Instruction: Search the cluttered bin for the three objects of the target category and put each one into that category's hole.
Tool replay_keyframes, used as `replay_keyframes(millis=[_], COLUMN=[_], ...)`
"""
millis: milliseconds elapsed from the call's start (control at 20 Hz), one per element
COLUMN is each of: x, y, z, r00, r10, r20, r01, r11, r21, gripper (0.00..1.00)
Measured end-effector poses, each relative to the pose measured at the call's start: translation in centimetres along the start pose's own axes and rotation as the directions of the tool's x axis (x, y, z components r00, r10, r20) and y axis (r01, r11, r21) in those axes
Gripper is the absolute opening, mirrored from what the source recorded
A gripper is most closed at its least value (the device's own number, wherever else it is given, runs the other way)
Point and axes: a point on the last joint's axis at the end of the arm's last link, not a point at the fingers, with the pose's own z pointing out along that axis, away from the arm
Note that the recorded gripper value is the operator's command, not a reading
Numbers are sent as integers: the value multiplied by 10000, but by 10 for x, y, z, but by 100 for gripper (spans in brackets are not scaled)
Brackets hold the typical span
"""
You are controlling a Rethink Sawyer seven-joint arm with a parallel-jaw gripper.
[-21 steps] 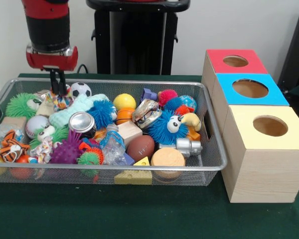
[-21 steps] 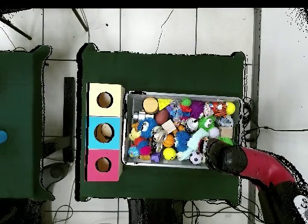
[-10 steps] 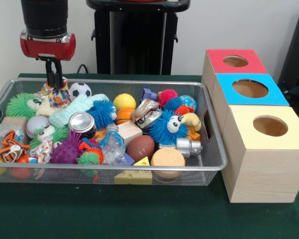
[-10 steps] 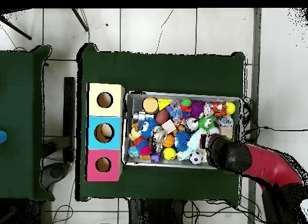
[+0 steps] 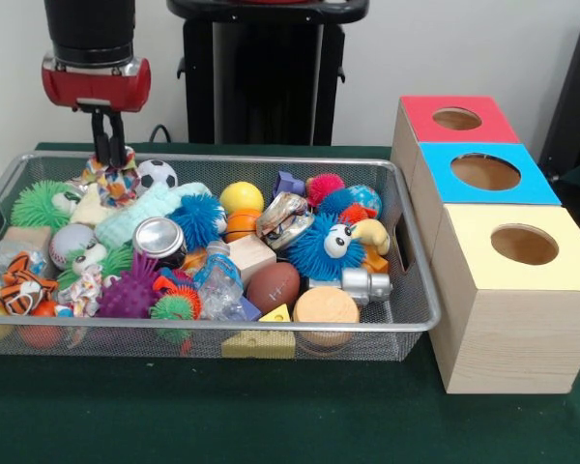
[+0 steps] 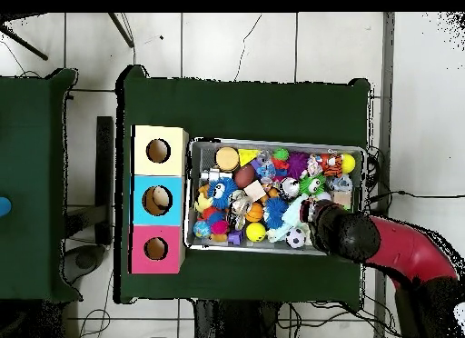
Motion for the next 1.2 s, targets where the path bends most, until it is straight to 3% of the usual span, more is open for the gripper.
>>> replay_keyframes(millis=[450,1200], x=[3,4], y=[20,52], z=[-30,-48], r00=[9997,9998], r10=[167,-25], r20=[-187,-192], r01=[-170,20], r11=[9998,9997], r21=[-120,-239], gripper=[0,0])
